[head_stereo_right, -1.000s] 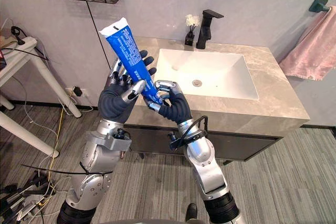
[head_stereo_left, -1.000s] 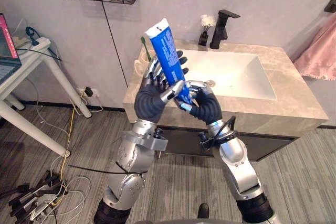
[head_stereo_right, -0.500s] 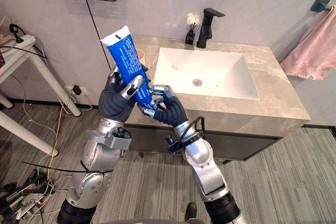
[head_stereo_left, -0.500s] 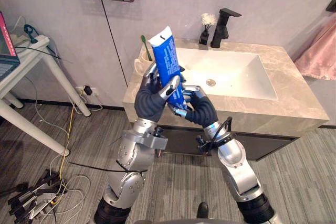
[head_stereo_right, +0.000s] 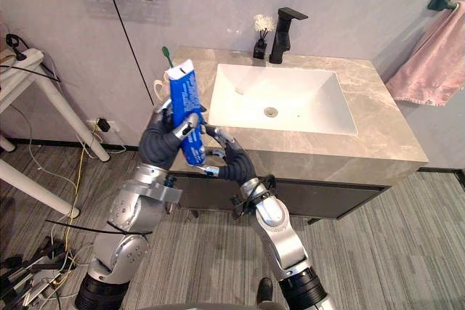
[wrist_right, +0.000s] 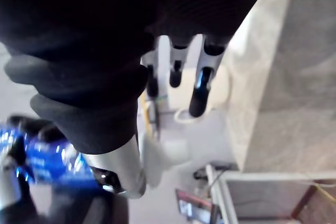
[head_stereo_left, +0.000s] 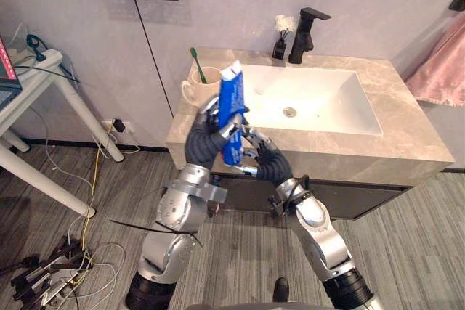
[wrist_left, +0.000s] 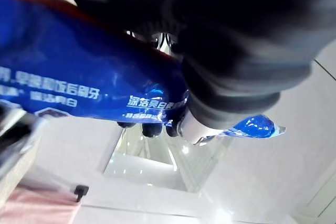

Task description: Organize washtable

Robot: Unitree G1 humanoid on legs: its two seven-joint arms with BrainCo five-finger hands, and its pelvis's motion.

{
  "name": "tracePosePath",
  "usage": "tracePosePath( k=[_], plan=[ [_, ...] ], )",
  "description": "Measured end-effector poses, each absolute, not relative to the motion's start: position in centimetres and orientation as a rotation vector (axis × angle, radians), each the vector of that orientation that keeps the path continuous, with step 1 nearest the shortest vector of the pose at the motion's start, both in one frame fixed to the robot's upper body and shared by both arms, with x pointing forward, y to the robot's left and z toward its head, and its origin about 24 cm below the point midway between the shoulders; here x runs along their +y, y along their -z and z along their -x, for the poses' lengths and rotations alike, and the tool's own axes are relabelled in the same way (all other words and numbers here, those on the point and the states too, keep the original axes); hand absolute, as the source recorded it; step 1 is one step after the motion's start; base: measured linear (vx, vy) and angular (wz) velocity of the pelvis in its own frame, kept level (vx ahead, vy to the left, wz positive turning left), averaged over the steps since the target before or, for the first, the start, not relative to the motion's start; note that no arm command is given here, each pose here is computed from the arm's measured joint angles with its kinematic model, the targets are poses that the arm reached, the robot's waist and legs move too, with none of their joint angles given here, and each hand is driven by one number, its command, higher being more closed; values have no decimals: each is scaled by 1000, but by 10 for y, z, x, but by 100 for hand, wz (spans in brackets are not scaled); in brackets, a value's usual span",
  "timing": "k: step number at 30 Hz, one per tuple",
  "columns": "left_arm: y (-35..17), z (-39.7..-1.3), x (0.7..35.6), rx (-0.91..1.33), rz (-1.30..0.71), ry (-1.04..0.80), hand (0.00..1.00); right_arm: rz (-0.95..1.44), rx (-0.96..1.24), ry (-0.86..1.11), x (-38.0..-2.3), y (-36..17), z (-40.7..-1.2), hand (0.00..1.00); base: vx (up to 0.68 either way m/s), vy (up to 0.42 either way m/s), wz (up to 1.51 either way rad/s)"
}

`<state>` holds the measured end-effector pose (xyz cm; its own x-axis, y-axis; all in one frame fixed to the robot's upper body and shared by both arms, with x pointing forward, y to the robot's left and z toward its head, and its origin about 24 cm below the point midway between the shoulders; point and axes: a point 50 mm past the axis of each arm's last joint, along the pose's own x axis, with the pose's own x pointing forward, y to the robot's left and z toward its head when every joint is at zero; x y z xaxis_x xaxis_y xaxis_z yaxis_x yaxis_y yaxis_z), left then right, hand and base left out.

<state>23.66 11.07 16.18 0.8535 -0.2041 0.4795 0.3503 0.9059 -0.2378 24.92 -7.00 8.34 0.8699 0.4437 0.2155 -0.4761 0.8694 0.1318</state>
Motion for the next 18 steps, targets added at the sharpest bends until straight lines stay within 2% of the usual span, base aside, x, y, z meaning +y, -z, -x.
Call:
tracePosePath(
  k=[8, 18],
  plan=[
    [-182, -254, 135, -582, 147, 83, 100, -273, -89, -468, -75, -67, -245, 0, -17, 17, -18],
    [-181, -271, 126, -562, 112, 24, 100, -290, 6, -423, -84, -46, -232, 0, -35, 44, -8]
  ],
)
